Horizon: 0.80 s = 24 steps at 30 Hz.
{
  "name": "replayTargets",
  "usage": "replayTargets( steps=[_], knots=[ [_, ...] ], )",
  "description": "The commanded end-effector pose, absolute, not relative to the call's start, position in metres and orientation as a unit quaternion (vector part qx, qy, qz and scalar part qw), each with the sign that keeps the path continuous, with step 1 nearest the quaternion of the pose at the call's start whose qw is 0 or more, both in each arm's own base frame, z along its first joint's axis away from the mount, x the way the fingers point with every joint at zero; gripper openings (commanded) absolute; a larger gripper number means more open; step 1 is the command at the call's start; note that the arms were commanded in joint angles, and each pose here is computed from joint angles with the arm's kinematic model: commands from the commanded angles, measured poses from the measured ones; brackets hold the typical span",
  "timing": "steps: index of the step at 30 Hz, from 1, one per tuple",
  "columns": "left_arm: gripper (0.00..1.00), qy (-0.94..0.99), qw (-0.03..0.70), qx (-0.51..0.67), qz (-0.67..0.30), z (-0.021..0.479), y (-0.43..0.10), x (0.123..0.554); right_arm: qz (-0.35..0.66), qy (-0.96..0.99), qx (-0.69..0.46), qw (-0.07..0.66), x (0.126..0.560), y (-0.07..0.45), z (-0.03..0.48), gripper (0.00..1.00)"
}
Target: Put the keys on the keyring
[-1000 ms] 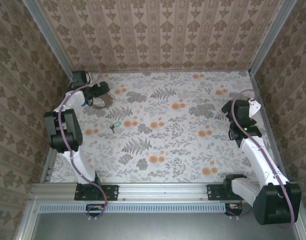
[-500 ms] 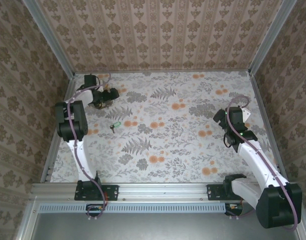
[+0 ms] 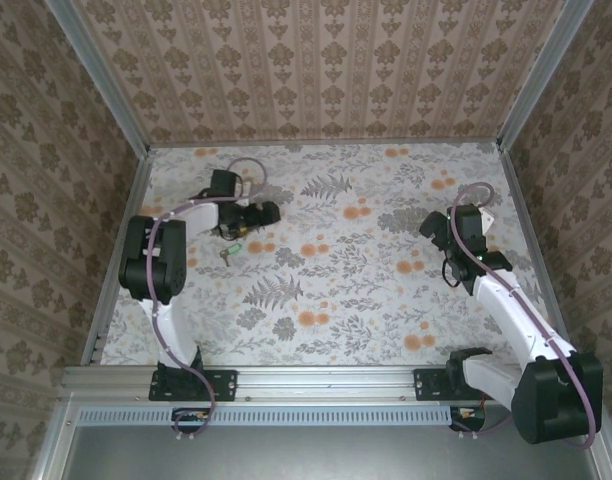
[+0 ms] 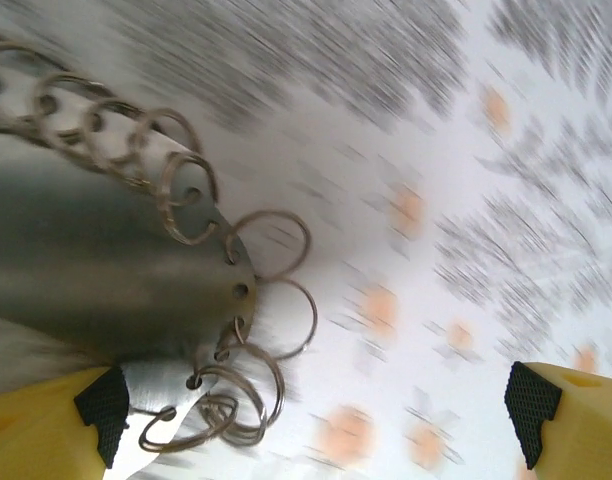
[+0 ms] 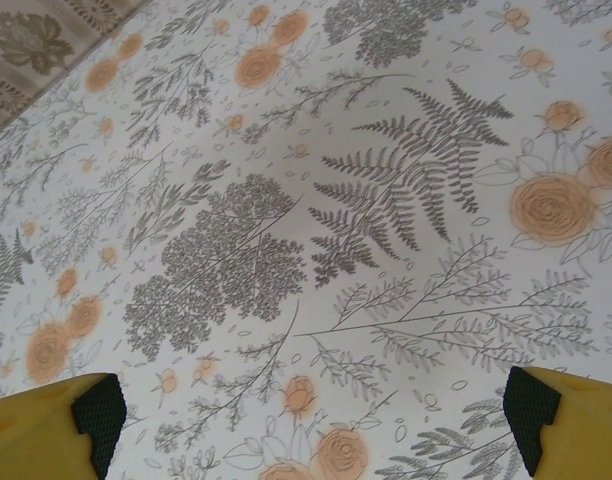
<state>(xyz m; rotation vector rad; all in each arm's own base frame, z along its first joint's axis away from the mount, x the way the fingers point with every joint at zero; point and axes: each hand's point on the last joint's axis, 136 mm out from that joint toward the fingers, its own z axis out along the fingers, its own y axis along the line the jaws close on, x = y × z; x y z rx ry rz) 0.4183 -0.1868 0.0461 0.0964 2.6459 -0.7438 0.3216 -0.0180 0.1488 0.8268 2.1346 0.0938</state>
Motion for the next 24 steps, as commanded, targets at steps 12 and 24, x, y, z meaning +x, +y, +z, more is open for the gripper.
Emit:
replayTargets(
  steps=[12, 24],
  knots=[
    [1.00, 0.921, 0.089, 0.265, -0.271, 0.056, -0.341, 0.285, 0.098, 0.846, 0.350, 0.391, 0.341, -0.014, 0.151, 0.99],
    [1.00, 0.918, 0.159, 0.223, -0.287, 0.148, -0.274, 0.254, 0.213, 0.900, 0.175, 0.338, 0.367, 0.062, 0.154, 0.90]
  ],
)
